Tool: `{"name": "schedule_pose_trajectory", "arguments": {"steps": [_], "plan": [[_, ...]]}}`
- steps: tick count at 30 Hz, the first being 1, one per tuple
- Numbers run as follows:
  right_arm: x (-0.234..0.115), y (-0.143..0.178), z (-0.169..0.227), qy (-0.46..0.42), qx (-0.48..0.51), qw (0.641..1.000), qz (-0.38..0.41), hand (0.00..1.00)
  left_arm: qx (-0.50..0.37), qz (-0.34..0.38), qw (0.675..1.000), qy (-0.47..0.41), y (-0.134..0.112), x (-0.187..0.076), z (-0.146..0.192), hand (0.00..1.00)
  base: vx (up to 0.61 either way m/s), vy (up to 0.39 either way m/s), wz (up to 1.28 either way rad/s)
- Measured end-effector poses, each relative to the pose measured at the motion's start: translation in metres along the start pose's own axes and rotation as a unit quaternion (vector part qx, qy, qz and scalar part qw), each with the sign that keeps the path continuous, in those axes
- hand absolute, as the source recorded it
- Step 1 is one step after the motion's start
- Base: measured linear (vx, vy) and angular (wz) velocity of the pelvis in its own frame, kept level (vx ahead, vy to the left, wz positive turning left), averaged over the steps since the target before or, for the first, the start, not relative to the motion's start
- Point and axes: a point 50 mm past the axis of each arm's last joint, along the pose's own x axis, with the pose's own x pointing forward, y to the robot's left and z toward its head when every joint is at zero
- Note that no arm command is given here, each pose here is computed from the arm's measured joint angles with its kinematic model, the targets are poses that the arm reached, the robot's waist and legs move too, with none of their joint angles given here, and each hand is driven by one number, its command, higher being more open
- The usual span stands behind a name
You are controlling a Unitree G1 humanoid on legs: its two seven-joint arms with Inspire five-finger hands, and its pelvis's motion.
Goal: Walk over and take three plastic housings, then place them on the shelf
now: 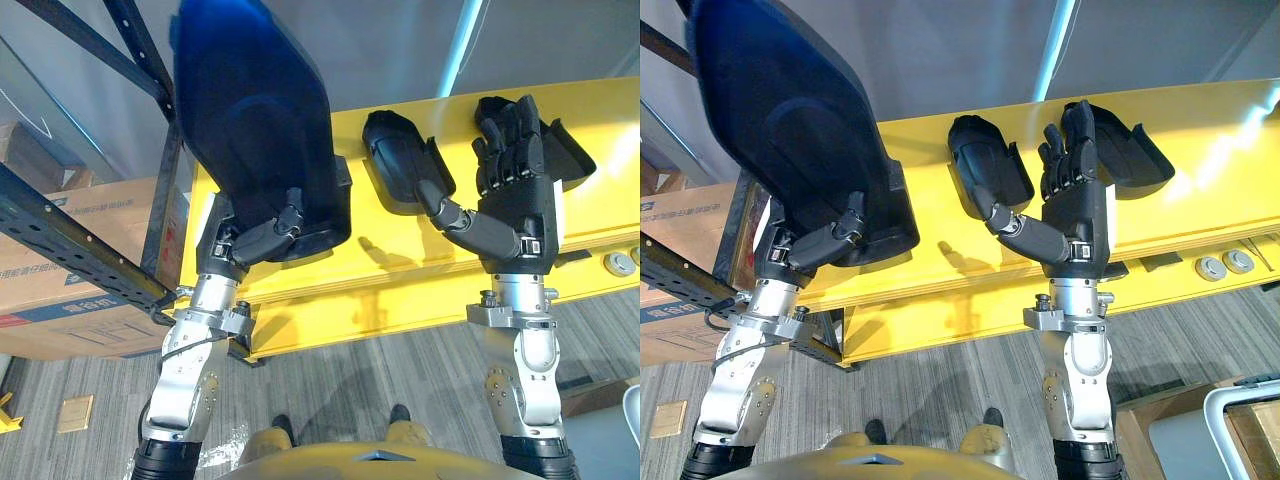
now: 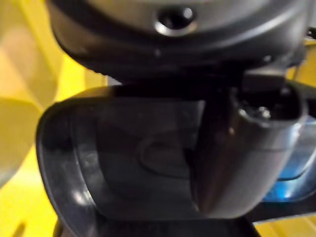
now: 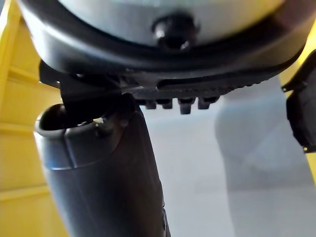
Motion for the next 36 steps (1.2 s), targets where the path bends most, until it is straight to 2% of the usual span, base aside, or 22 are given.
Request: {"name": "schedule_pose_trajectory", "arguments": {"steps": [5,11,14,17,22,30,36], "plan": [[0.001,0.000,-0.002,0.012,-0.002,1.000,0.009,1.00,0.020,0.052,0.997,0.052,0.017,0.023,-0.017,0.00,-0.05,-0.003,-0.04],[0.018,0.004,0.007,-0.012,-0.021,0.998,0.057,1.00,0.063,0.031,0.993,0.090,0.034,0.054,-0.022,0.00,-0.03,0.004,-0.07],[0.029,0.006,0.012,-0.025,-0.030,0.996,0.084,1.00,0.042,0.025,0.993,0.105,0.041,0.071,-0.021,0.00,0.00,-0.002,-0.09],[0.032,0.008,0.011,-0.020,-0.035,0.994,0.104,1.00,-0.010,0.022,0.992,0.123,0.048,0.078,-0.025,0.00,0.00,0.007,-0.12],[0.032,0.010,0.007,-0.004,-0.017,0.993,0.117,1.00,-0.046,0.019,0.989,0.140,0.055,0.091,-0.026,0.00,0.00,0.000,0.00],[0.032,0.012,-0.001,0.019,-0.010,0.992,0.128,1.00,-0.067,0.074,0.979,0.175,0.079,0.095,-0.038,0.00,-0.03,-0.005,-0.01],[0.031,0.014,-0.003,0.022,-0.007,0.991,0.132,1.00,-0.062,0.094,0.975,0.192,0.087,0.099,-0.039,0.00,-0.04,0.001,-0.05]]}}
